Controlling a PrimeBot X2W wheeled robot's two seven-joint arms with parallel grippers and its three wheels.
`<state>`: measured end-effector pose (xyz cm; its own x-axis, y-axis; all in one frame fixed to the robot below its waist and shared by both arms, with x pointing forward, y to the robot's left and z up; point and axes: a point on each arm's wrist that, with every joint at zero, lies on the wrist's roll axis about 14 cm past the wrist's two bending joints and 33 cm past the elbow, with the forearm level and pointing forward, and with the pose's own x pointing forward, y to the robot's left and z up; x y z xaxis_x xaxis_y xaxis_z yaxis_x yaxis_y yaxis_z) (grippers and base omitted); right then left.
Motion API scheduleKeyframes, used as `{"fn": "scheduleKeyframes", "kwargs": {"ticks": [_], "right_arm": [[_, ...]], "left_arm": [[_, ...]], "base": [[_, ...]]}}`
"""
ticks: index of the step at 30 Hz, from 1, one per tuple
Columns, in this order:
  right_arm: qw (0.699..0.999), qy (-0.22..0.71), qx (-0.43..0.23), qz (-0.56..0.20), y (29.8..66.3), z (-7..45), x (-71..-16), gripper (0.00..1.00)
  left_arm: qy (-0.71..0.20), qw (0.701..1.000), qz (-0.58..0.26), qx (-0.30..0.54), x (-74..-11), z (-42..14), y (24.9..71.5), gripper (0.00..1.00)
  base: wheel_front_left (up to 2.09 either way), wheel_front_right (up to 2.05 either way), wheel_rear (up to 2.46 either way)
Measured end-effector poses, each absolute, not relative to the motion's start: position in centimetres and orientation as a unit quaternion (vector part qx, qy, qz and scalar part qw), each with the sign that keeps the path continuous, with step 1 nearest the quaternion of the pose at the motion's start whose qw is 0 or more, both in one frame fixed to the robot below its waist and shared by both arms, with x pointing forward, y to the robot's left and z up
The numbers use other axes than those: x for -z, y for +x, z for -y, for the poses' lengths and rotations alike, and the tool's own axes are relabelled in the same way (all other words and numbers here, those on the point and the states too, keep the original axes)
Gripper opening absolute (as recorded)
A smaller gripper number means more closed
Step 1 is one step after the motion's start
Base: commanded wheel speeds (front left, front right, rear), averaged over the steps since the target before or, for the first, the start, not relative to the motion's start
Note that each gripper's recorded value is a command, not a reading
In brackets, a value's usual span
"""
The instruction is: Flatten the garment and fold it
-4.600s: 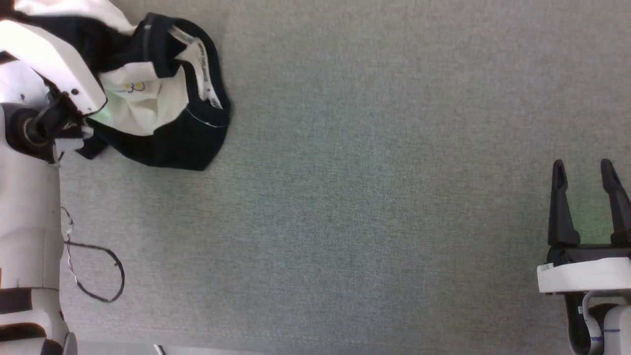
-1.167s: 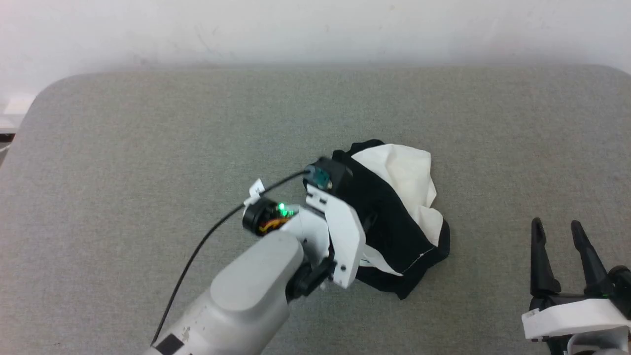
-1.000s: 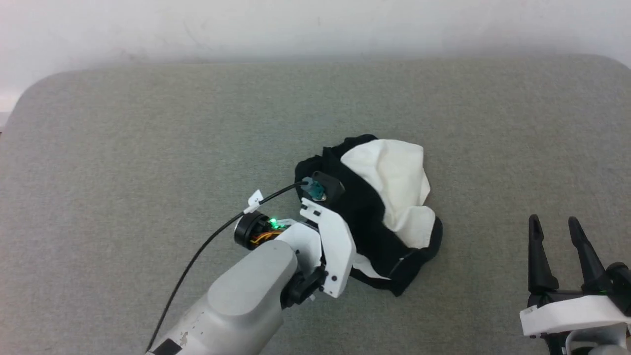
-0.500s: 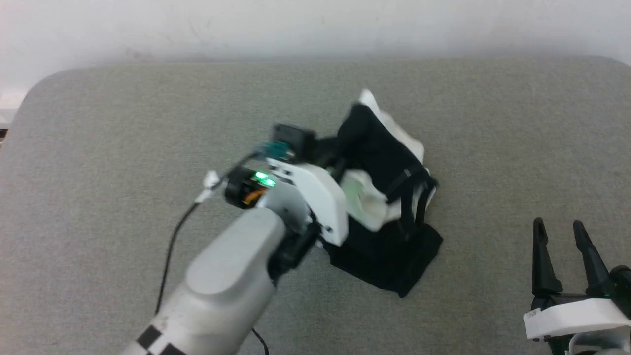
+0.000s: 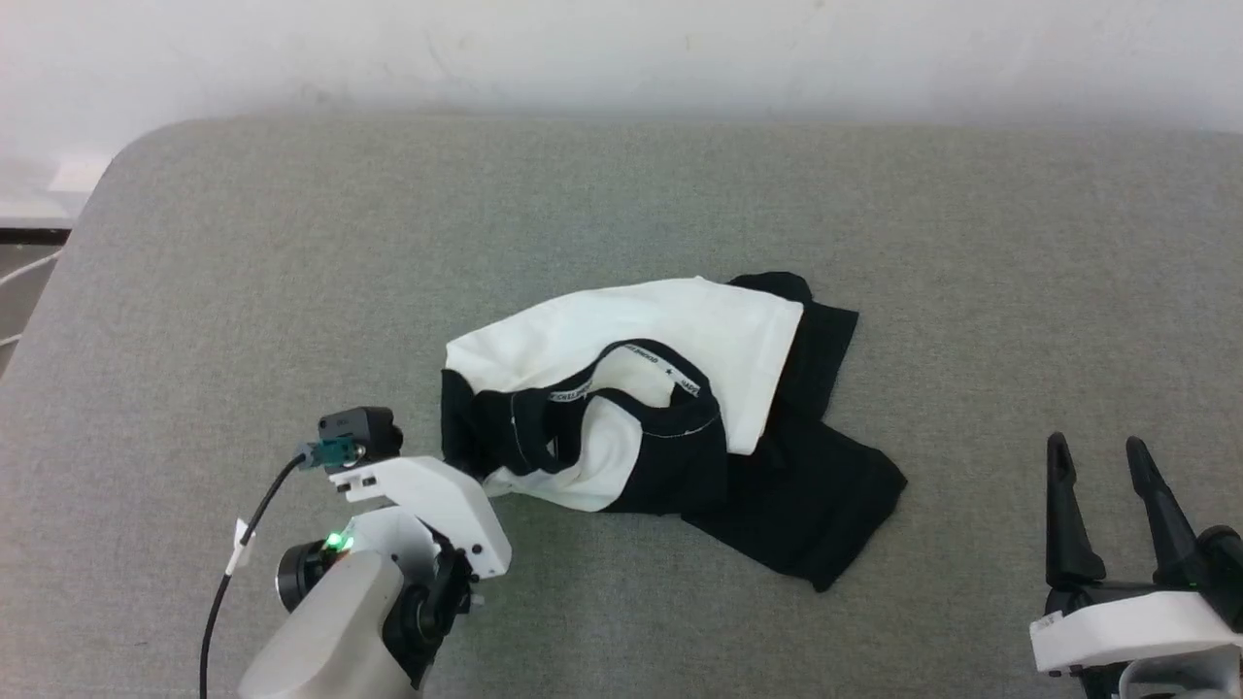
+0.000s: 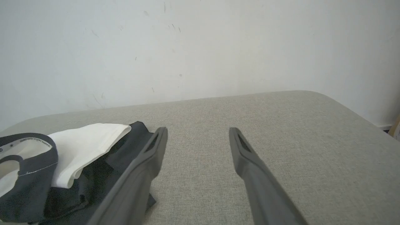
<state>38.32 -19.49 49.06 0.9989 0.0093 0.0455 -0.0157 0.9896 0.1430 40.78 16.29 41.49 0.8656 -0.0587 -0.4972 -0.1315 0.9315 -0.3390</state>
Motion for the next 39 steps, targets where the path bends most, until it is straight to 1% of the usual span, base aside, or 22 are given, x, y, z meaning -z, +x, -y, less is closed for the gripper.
{"fn": "scheduleKeyframes", "kwargs": {"ticks": [2,3,6,8,14,16,17,19,23,27,29,34,36,37,39], "right_arm": [[0.997,0.071,-0.007,0.019,38.5,19.4,-48.8,1.00],[0.997,0.071,-0.008,0.017,38.6,19.4,-48.7,1.00],[0.997,0.072,-0.010,0.013,38.7,19.2,-48.4,1.00],[0.997,0.072,-0.011,0.013,38.8,19.1,-48.4,1.00],[0.997,0.074,-0.011,0.016,38.8,19.1,-48.6,1.00],[0.997,0.076,-0.012,0.016,38.8,19.0,-48.6,1.00],[0.997,0.077,-0.013,0.016,38.8,19.0,-48.6,1.00],[0.997,0.077,-0.014,0.015,38.8,18.9,-48.6,1.00],[0.997,0.078,-0.014,0.011,39.0,18.8,-48.2,1.00],[0.997,0.078,-0.012,0.008,39.4,18.9,-48.0,1.00],[0.997,0.078,-0.009,0.008,39.5,19.1,-47.9,1.00],[0.997,0.077,0.001,0.004,39.3,19.8,-47.6,1.00],[0.997,0.077,0.008,0.003,39.2,20.3,-47.5,1.00],[0.997,0.076,0.012,0.003,39.2,20.5,-47.5,1.00],[0.997,0.075,0.016,0.001,39.1,20.8,-47.4,1.00]], "left_arm": [[-0.184,0.949,-0.254,-0.030,-41.2,-16.9,40.8,0.29],[-0.186,0.951,-0.245,-0.036,-41.4,-17.2,41.0,1.00],[-0.185,0.958,-0.218,-0.029,-42.6,-17.2,41.6,1.00],[-0.183,0.964,-0.190,-0.011,-44.3,-16.7,42.2,1.00],[-0.144,0.985,-0.086,0.050,-52.1,-15.2,43.2,1.00],[-0.122,0.988,-0.068,0.064,-53.8,-14.8,42.9,1.00],[-0.110,0.988,-0.072,0.077,-54.0,-14.2,42.6,1.00],[-0.073,0.986,-0.107,0.108,-52.8,-12.7,41.8,1.00],[0.001,0.971,-0.174,0.164,-49.7,-10.3,41.1,1.00],[0.064,0.949,-0.247,0.186,-46.2,-10.1,41.4,1.00],[0.096,0.938,-0.270,0.194,-45.0,-10.2,41.8,1.00],[0.139,0.912,-0.323,0.213,-42.3,-10.1,42.1,1.00],[0.137,0.912,-0.320,0.217,-42.1,-9.9,42.4,1.00],[0.133,0.914,-0.314,0.218,-42.2,-9.6,42.7,0.96],[0.122,0.922,-0.294,0.222,-42.8,-9.1,43.2,0.00]], "base": [[0.00,0.00,0.00],[0.00,0.00,0.00],[0.00,0.00,0.00],[0.00,0.00,0.00],[0.00,0.00,0.00],[0.00,0.00,0.00],[0.00,0.00,0.00],[0.00,0.00,0.00],[0.00,0.00,0.00],[0.00,0.00,0.00],[0.00,0.00,0.00],[0.00,0.00,0.00],[0.00,0.00,0.00],[0.00,0.00,0.00],[0.00,0.00,0.00]]}}
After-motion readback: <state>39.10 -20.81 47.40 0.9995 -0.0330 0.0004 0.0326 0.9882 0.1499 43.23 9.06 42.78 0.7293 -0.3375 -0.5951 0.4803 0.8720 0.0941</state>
